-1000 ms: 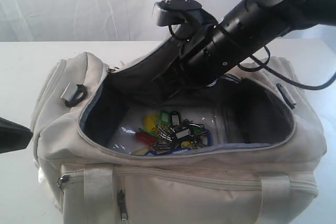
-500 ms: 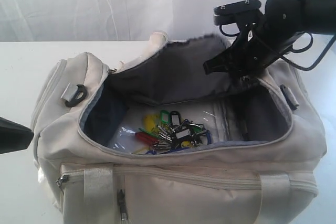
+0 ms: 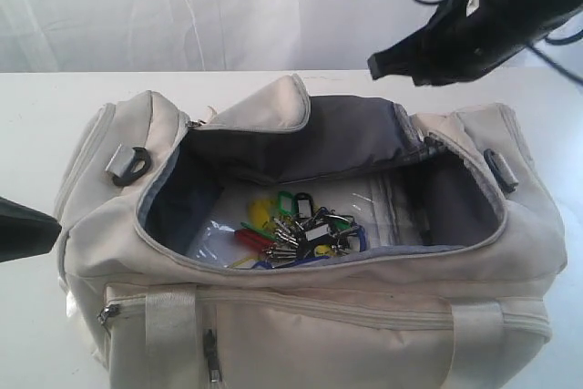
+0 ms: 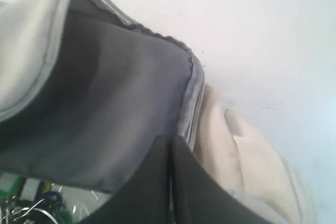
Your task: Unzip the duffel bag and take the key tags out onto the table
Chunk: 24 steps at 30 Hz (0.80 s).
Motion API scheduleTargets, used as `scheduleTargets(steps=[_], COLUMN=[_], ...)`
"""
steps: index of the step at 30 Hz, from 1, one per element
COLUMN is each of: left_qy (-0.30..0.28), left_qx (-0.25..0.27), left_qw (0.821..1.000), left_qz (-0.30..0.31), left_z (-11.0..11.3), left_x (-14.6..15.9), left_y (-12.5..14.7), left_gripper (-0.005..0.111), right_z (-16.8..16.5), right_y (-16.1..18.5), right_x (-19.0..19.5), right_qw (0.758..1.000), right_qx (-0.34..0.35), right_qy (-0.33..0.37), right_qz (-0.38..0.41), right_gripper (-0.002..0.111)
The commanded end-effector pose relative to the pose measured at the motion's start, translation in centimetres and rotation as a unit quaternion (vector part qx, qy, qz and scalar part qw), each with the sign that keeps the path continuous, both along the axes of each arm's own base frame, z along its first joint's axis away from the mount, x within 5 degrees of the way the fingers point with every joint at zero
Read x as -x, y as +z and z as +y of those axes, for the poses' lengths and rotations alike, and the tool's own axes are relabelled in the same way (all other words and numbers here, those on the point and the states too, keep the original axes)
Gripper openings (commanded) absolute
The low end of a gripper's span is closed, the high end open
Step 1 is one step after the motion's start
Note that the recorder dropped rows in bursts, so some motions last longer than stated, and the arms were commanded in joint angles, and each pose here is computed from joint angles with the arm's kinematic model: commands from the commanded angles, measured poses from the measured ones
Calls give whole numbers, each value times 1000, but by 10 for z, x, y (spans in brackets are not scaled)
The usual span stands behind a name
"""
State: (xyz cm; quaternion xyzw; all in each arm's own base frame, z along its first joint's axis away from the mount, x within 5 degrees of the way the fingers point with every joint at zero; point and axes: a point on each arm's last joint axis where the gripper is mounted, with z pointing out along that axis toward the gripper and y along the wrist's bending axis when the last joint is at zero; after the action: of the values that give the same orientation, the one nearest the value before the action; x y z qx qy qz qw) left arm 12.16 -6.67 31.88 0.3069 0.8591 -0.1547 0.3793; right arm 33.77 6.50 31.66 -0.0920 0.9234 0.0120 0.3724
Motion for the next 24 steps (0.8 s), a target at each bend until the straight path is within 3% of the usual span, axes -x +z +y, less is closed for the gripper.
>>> scheduleTargets(steps=[1, 7, 11, 15, 18, 21, 24], left_qy=[-7, 8, -11, -64, -143, -180, -175], left_qx=[-2, 53, 80, 85, 101, 78, 26], left_qw=[1000, 998, 996, 994, 984, 980, 983], left_qz=[-24, -40, -31, -4, -27, -39, -44], left_z=[0, -6, -17, -37, -61, -86, -104], left_x=[-2, -7, -27, -63, -83, -104, -129], left_y=[1, 10, 24, 30, 34, 22, -4], left_gripper=[0, 0, 0, 0, 0, 0, 0], right_z=[-4, -8, -14, -18, -21, -21, -22], right_y=[39, 44, 38, 32, 27, 22, 19], right_x=[45, 115, 154, 178, 185, 186, 185], right_qw=[999, 995, 990, 987, 987, 986, 986], right_qx=[-9, -42, -85, -102, -98, -95, -93], right_qy=[24, 42, 38, 40, 40, 39, 38], right_qz=[-41, -85, -102, -116, -124, -132, -133], right_gripper=[0, 0, 0, 0, 0, 0, 0])
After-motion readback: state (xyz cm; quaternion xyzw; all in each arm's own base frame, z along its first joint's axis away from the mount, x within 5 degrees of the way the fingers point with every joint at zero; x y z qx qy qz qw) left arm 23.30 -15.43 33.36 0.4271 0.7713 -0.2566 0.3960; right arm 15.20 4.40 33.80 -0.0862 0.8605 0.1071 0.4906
